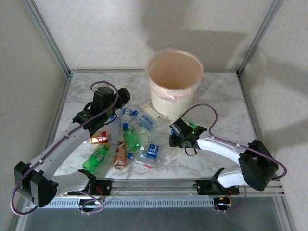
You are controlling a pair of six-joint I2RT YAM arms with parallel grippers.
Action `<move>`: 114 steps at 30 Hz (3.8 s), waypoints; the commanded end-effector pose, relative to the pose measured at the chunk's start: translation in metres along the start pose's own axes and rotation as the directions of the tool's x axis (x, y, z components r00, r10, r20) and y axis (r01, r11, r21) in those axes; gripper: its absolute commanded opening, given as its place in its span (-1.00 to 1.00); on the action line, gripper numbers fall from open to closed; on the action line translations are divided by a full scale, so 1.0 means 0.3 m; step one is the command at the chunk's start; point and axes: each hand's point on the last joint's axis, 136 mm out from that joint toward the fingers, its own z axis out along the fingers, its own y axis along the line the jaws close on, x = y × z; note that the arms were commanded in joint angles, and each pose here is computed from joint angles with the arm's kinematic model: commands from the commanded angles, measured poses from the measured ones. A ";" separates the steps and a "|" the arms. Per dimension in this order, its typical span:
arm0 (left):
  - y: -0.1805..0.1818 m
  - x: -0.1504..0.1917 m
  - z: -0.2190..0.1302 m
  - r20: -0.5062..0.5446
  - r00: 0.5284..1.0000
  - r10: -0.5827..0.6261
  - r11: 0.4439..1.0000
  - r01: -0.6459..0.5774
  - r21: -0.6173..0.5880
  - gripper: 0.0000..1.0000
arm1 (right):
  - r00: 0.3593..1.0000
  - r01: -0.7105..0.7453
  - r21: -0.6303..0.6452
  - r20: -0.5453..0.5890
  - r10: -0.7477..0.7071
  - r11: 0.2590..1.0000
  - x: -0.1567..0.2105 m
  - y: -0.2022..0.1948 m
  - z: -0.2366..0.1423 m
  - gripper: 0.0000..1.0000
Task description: Put the plastic bottles in the bin
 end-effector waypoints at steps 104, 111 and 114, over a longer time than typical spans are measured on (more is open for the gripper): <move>0.091 -0.017 0.048 0.031 0.994 -0.110 0.993 0.111 -0.041 0.60 | 0.942 -0.230 0.053 0.261 0.209 0.972 -0.308 -0.270 -0.098 0.97; 0.094 -0.019 0.047 0.032 0.994 -0.109 0.993 0.110 -0.044 0.60 | 0.944 -0.231 0.022 0.249 0.219 0.973 -0.292 -0.285 -0.041 0.97; 0.095 -0.021 0.048 0.034 0.993 -0.112 0.993 0.113 -0.045 0.60 | 0.950 -0.228 0.014 0.221 0.219 0.974 -0.270 -0.281 -0.015 0.95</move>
